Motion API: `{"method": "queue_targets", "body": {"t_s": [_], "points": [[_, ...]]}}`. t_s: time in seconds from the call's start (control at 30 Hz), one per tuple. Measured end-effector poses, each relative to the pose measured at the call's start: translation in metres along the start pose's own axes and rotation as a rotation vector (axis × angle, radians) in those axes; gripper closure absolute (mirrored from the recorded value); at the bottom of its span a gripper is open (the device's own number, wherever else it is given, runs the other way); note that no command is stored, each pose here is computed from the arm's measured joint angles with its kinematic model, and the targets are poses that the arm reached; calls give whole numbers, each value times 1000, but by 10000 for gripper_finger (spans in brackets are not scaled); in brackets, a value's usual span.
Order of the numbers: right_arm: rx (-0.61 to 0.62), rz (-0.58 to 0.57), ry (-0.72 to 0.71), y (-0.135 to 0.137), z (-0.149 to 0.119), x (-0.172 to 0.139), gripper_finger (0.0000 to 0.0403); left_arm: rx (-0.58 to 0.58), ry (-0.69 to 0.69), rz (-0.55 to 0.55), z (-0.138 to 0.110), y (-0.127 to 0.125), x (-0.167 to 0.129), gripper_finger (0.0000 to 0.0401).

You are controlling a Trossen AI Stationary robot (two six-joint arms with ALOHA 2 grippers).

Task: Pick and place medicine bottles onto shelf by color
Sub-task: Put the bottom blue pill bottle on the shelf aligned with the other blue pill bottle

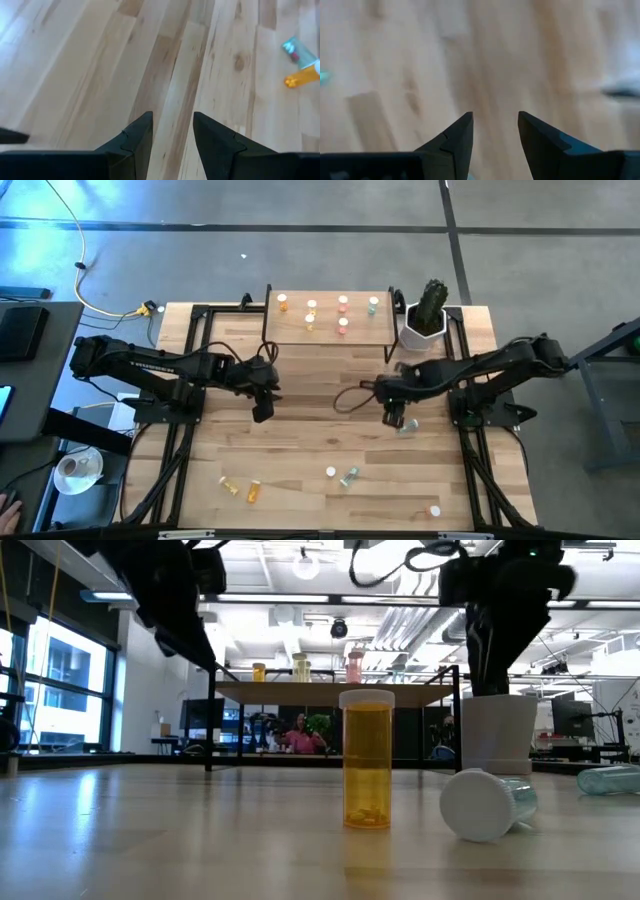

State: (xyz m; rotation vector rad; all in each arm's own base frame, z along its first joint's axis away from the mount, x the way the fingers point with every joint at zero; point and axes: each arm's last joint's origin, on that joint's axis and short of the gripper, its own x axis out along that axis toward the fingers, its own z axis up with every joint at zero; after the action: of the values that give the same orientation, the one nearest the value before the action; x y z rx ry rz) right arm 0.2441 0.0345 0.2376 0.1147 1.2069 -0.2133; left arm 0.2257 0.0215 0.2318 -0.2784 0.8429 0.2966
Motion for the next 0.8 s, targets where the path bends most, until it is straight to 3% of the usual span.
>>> {"method": "queue_targets", "body": {"t_s": [0.27,0.8], "points": [[-237,187,-203,37,-9,20,256,-4,-43,-13,4,-1,0,270],[-338,359,-488,66,-15,39,256,-6,-58,-18,6,-2,0,270]]}}
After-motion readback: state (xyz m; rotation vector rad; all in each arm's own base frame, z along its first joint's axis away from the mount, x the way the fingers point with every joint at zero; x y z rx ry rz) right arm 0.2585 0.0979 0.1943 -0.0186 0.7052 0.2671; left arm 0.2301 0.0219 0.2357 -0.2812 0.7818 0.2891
